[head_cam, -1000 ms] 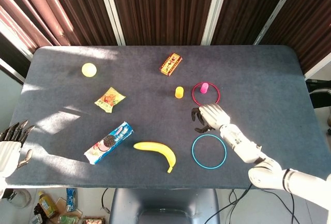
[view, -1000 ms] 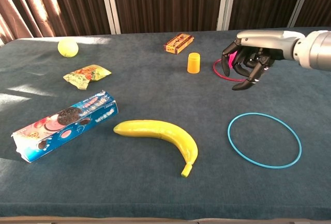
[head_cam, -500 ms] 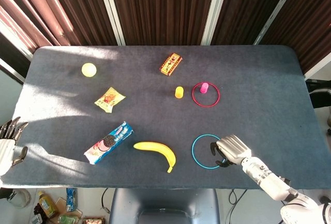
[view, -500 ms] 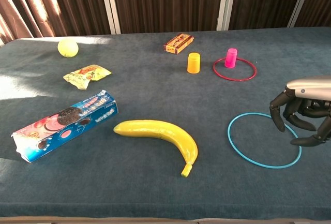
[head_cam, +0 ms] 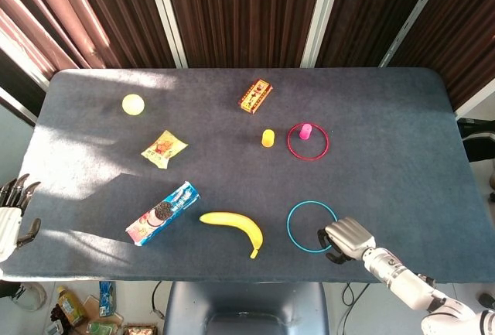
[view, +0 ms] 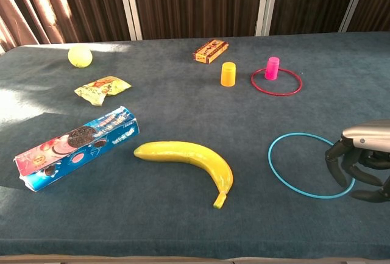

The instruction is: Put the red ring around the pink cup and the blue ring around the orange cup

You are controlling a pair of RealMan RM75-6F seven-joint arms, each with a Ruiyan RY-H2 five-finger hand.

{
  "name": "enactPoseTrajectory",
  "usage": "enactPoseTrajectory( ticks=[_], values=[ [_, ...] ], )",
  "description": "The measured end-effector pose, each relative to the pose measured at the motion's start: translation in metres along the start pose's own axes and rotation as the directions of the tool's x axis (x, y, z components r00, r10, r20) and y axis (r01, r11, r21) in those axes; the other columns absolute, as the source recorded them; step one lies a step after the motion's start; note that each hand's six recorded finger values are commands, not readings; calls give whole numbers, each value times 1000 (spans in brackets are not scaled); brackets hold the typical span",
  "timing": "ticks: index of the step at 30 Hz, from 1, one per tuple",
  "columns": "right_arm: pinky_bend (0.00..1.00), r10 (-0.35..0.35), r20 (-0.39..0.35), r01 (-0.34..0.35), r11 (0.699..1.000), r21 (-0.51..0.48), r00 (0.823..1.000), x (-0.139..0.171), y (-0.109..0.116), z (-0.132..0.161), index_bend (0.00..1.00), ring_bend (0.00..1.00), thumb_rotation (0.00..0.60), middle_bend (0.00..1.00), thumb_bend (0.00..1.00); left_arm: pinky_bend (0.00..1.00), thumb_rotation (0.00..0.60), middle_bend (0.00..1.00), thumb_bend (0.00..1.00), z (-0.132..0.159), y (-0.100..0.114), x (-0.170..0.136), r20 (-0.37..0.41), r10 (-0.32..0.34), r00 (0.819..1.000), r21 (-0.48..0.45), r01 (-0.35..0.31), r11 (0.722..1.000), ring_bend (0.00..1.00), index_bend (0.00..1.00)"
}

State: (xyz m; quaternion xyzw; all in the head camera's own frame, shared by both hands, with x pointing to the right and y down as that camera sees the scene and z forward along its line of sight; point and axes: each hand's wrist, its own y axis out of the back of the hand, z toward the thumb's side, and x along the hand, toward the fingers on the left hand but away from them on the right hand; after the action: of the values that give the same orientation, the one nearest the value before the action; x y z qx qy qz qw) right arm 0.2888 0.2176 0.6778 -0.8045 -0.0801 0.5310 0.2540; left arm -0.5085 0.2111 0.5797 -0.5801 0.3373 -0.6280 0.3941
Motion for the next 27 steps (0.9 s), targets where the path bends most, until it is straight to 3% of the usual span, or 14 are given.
enactPoseTrajectory(
  ticks=[27],
  values=[
    [1000,39,18,-39,999,6,999,-11,-13,-5,644,1000,600,876,443,147,600,0,402,-2,-2,0,-1,-6,1000,-11,6,1000,0,141]
  ],
)
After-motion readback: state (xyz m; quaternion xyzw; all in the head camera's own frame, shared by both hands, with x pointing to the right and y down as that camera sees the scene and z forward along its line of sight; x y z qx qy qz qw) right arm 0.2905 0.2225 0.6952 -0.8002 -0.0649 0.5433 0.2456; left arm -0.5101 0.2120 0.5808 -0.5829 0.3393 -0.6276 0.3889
